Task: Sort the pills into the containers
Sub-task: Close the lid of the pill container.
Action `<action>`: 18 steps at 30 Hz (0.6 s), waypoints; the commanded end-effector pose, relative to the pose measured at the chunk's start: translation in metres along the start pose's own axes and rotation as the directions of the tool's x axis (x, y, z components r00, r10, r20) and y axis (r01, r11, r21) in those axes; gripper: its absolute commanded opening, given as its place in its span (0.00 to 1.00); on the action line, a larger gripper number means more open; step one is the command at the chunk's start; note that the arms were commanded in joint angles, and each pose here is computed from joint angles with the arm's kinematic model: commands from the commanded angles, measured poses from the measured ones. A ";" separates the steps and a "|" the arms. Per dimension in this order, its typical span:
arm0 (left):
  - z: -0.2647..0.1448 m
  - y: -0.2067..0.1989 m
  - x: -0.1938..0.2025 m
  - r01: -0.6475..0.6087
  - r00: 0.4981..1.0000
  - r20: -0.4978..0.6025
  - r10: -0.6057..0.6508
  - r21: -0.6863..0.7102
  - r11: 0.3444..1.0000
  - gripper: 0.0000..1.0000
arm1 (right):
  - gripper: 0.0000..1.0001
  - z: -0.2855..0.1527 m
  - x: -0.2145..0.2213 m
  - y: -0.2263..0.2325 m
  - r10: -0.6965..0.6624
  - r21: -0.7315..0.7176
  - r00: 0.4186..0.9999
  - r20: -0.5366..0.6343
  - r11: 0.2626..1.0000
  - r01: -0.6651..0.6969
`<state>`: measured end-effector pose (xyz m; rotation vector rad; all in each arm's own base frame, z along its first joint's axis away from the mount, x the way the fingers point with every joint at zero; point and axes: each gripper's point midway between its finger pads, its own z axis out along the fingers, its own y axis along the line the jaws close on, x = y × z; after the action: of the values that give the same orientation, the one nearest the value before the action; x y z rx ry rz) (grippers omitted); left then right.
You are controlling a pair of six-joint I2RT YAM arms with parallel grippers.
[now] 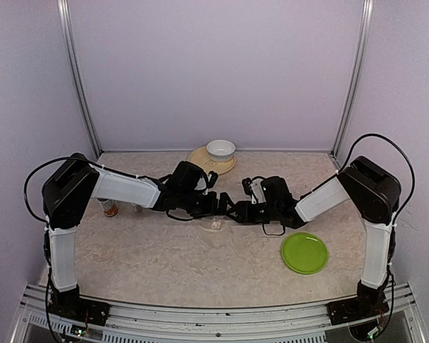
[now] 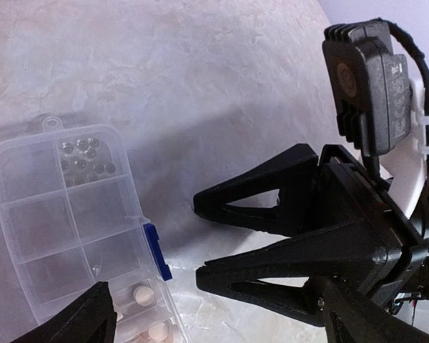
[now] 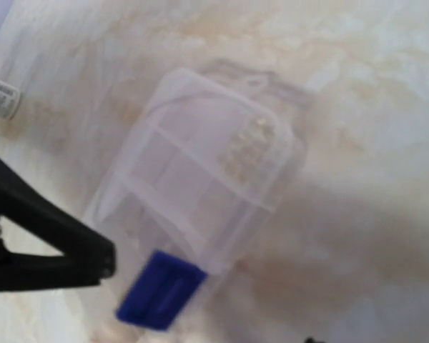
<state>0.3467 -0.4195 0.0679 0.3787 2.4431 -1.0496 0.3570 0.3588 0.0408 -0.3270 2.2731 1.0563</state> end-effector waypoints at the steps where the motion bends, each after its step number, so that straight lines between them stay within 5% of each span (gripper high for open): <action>1: 0.011 0.028 0.032 0.032 0.996 -0.076 -0.037 -0.076 0.997 0.99 | 0.54 0.008 -0.012 0.019 -0.023 -0.039 1.000 0.005 0.999 0.023; 6: 0.012 0.022 0.032 0.030 0.997 -0.072 -0.033 -0.044 0.999 0.99 | 0.60 0.018 -0.015 0.018 -0.018 -0.032 1.000 -0.008 0.999 0.018; 18: 0.010 0.026 0.035 0.024 0.997 -0.067 -0.027 -0.052 0.998 0.99 | 0.56 0.032 -0.007 -0.017 -0.025 0.159 0.998 -0.053 0.987 0.033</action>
<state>0.3669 -0.4056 0.0660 0.3159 2.3922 -0.9868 0.3852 0.3782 0.0539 -0.3311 2.2775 1.0202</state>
